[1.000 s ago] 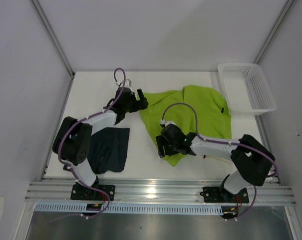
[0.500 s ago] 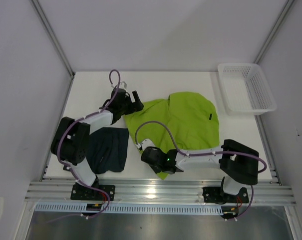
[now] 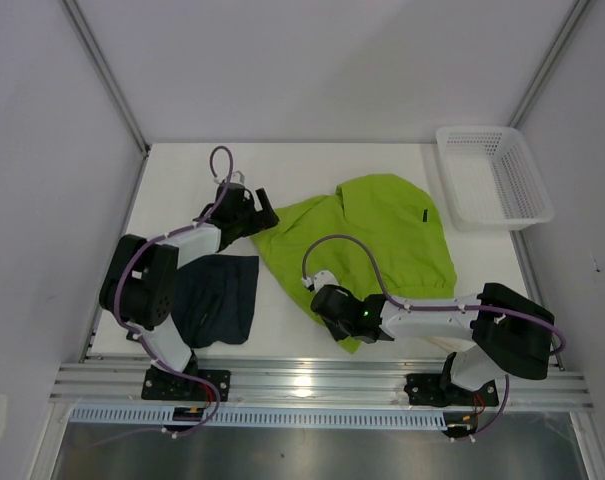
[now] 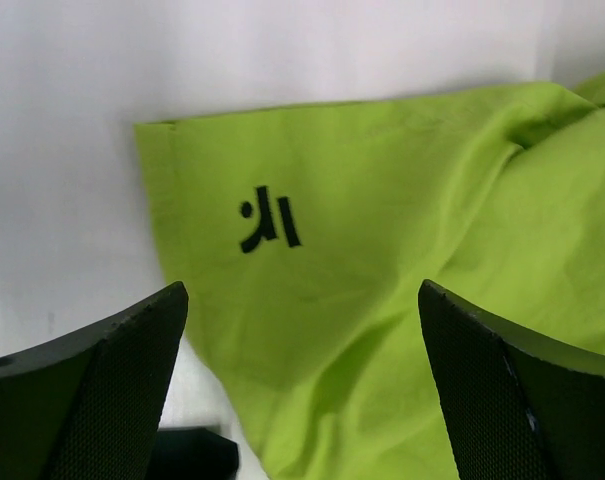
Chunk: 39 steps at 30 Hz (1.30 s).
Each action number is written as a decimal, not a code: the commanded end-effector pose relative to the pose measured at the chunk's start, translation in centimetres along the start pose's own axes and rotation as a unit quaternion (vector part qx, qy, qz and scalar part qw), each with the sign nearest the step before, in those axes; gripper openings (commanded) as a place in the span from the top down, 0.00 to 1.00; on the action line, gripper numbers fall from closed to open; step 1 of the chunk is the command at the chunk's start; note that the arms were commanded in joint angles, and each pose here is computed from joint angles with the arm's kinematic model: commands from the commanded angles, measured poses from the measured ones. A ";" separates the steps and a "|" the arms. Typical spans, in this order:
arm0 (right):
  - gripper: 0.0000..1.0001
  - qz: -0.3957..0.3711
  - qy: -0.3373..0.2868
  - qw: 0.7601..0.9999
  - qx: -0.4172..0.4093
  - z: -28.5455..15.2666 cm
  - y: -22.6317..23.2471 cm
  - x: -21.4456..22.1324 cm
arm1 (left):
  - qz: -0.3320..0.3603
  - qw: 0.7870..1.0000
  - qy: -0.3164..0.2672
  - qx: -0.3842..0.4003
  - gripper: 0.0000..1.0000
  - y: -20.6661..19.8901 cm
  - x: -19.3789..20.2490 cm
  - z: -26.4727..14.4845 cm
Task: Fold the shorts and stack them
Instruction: Flatten the shorts out
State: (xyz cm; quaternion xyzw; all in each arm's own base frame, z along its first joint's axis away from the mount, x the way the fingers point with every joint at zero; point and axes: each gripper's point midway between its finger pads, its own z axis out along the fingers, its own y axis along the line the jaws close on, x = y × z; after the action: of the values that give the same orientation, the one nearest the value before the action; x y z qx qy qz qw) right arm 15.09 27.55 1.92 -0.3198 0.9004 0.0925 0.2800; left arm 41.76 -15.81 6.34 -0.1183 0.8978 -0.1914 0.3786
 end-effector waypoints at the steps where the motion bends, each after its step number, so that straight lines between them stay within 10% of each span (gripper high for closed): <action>1: 0.77 -0.001 0.020 1.000 0.010 0.4 -0.6 1.4 | -0.016 0.999 -0.027 -0.015 0.02 1.1 -2.4 0.5; 16: 0.83 0.013 0.014 1.000 0.001 0.2 -0.4 1.1 | -0.015 0.997 0.010 -0.069 0.21 3.2 -3.6 5.1; 23: 0.85 0.025 0.007 1.000 0.000 -0.3 -0.5 1.0 | -0.002 0.997 0.026 -0.074 0.55 3.9 -2.4 5.6; 27: 0.87 0.031 0.005 1.000 -0.002 -0.6 -0.6 0.7 | -0.001 0.997 0.031 -0.070 0.99 3.8 -2.2 6.1; 39: 1.00 0.151 0.038 0.987 0.046 2.5 -9.7 -4.5 | -0.120 0.985 -0.114 -0.048 1.00 8.4 -10.9 -0.2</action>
State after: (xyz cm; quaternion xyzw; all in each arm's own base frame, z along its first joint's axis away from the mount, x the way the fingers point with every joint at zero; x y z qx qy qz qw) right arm 21.39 23.86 1.87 -0.1838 0.9458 0.0974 0.2492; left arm 46.87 -6.85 3.96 -0.2255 0.8892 -0.1487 0.3693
